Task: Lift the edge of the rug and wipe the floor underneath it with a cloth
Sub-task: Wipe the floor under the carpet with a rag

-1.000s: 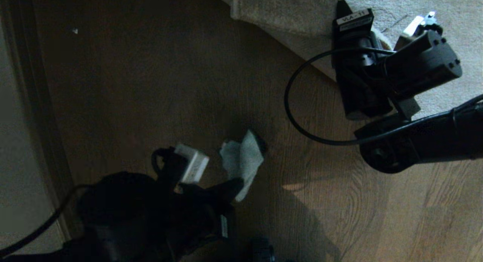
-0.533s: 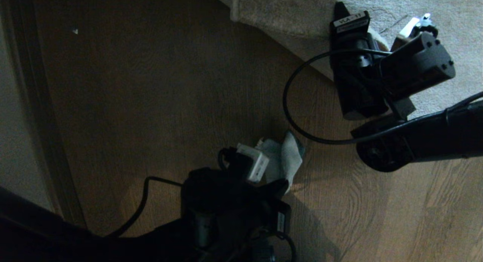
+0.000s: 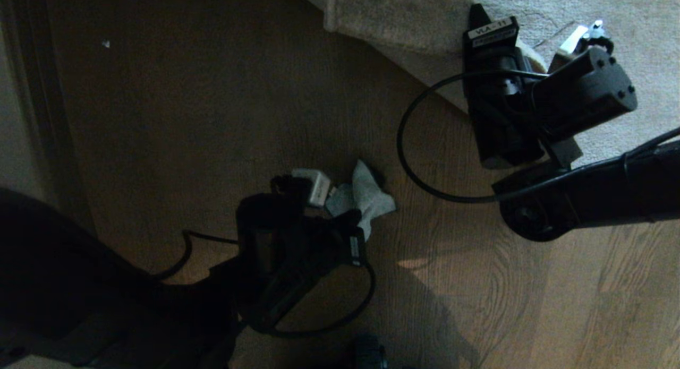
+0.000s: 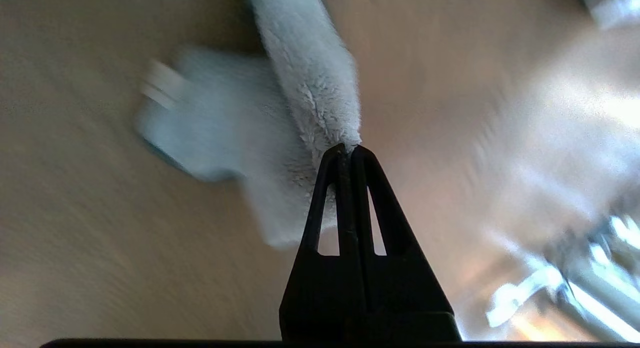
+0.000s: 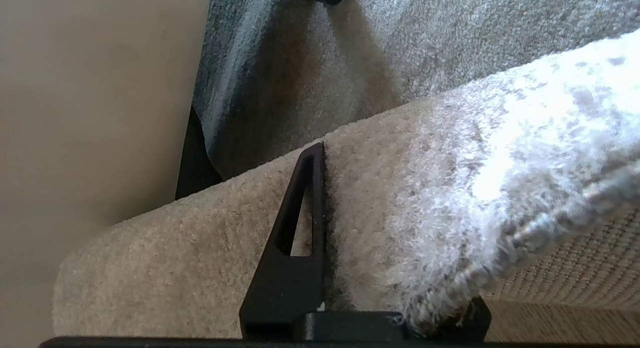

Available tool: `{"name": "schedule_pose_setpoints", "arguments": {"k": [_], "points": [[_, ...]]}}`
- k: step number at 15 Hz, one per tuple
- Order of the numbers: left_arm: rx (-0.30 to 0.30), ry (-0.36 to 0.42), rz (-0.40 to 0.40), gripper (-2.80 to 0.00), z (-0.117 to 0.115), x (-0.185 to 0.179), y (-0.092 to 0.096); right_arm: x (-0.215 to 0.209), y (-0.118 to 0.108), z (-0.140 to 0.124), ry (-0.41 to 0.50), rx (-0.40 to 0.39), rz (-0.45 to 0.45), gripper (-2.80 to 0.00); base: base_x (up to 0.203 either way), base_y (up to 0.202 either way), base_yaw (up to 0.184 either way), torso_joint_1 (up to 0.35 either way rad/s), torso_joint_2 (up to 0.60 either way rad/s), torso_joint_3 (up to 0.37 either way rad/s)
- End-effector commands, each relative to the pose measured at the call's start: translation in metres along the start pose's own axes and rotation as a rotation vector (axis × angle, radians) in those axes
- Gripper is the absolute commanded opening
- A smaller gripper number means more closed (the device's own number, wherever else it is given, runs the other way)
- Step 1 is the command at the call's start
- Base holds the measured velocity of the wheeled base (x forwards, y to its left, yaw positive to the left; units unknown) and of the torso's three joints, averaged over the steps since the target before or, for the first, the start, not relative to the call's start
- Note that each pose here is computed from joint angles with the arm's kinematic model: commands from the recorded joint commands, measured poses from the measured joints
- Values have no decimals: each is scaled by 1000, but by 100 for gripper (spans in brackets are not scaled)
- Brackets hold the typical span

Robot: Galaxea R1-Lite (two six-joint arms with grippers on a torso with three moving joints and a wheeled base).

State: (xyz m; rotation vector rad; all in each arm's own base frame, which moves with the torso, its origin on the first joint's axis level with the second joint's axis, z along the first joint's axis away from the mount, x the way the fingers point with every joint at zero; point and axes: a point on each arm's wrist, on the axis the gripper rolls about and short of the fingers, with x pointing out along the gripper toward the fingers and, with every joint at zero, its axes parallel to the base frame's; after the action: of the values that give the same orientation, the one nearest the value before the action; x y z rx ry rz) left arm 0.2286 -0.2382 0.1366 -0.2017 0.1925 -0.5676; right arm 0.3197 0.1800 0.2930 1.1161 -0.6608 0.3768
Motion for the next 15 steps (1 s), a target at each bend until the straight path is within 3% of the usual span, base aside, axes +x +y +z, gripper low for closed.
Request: {"name": "schedule_pose_setpoints", "arguments": {"k": [1, 6, 9, 12, 15], "points": [[-21, -76, 40, -280, 23, -2, 14, -1, 3, 2, -29, 25, 29, -280, 0, 0, 0, 0, 0, 0], [-40, -183, 162, -280, 60, -28, 55, -1, 6, 2, -27, 21, 33, -280, 0, 0, 0, 0, 0, 0], [-37, -133, 193, -280, 46, -54, 64, -4, 10, -2, -15, 33, 37, -280, 0, 0, 0, 0, 0, 0], [-48, -173, 264, -280, 56, -73, 83, -5, 13, -4, -9, 40, 42, -280, 0, 0, 0, 0, 0, 0], [-51, -157, 332, -280, 48, -99, 98, -6, 13, -3, -8, 39, 41, -280, 0, 0, 0, 0, 0, 0]]}}
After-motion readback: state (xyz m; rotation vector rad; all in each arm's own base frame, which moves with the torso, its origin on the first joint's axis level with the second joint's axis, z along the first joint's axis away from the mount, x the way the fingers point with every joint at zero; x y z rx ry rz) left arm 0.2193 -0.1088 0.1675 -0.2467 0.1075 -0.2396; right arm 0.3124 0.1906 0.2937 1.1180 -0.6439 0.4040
